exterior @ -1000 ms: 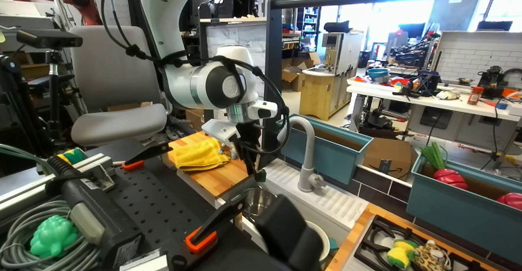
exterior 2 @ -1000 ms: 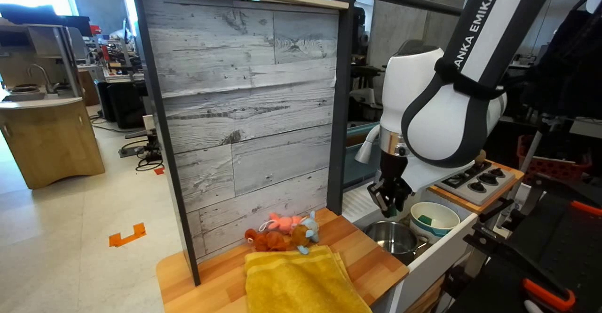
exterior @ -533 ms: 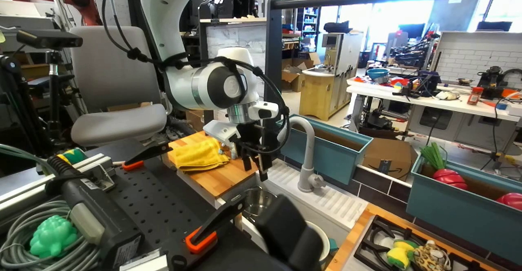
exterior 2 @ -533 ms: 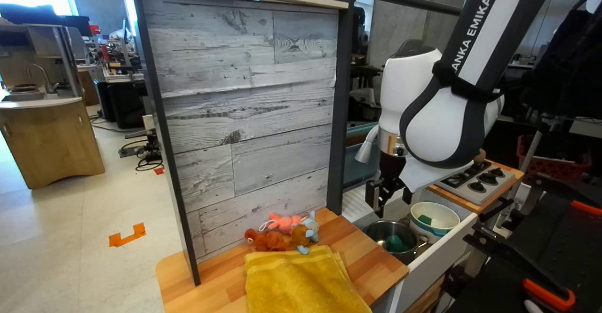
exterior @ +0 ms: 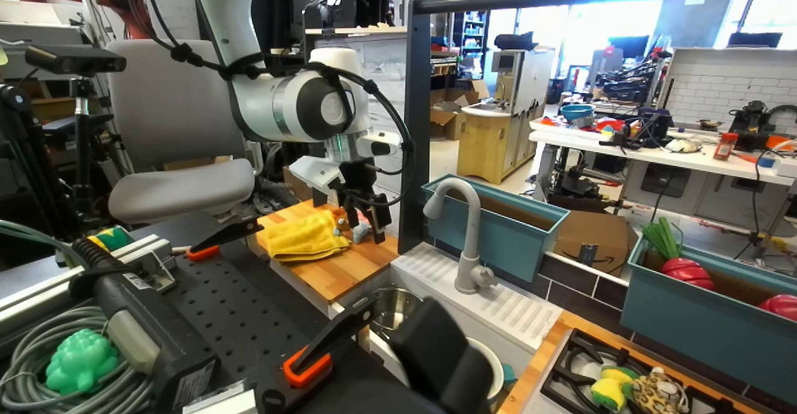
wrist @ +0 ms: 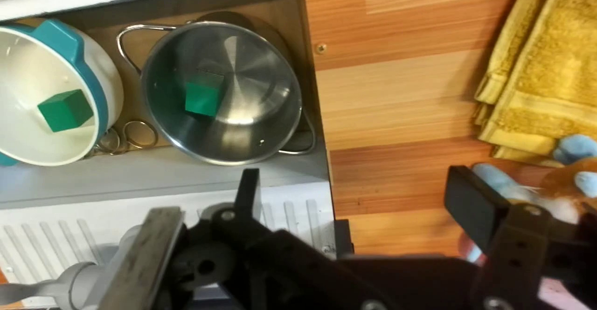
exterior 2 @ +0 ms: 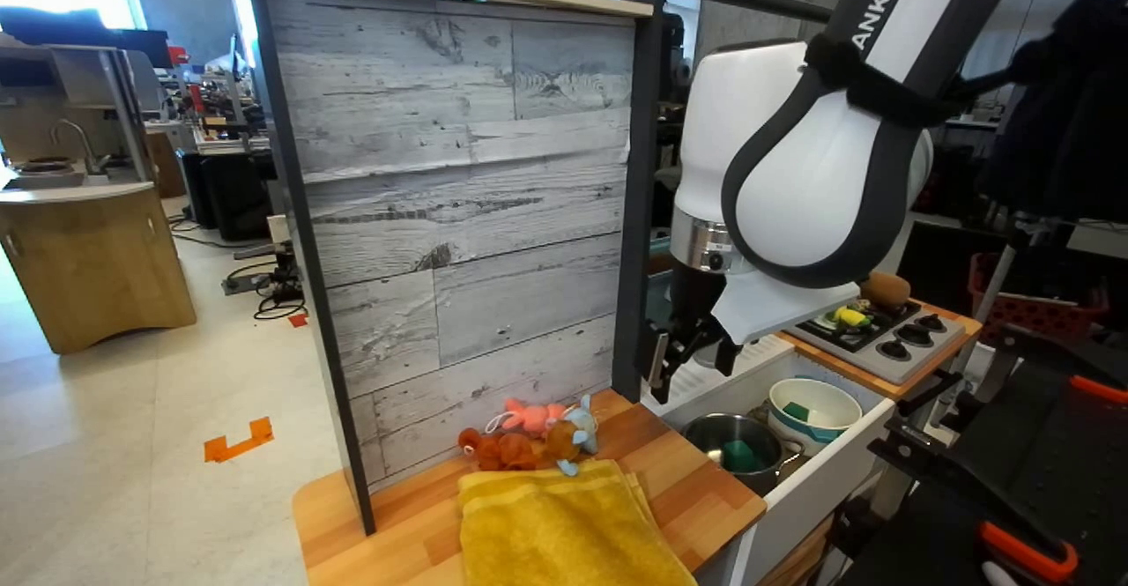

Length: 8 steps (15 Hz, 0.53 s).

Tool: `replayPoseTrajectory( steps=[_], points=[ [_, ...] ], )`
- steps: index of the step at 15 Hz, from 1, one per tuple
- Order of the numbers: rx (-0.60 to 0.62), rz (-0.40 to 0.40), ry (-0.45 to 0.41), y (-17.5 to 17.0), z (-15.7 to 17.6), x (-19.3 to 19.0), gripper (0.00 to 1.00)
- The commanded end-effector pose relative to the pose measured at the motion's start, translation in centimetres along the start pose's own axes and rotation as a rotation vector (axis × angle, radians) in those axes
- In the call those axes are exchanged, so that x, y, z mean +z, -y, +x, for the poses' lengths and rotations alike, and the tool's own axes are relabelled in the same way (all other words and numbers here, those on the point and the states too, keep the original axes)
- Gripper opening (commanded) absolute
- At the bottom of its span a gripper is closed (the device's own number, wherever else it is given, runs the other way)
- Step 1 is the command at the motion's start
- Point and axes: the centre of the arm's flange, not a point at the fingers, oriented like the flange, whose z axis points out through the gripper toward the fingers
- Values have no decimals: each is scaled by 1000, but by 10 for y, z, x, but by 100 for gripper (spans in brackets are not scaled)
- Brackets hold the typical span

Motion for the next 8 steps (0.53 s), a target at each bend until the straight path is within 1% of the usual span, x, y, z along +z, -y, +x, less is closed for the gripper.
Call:
replayPoseTrajectory(
  steps=[1,2,3,5,6,7,8],
  points=[
    [3,-3,3,-3,0,2,100],
    [-9,23,-8,-2,0,9,100],
    [-26,71,-63,6,2,15,100],
    [-36,153,-108,30,8,16,100],
    [-42,178,-123,48,13,18,100],
    [-45,184,-130,64,19,22,100],
    [-47,193,-114,76,23,28,100]
  ],
)
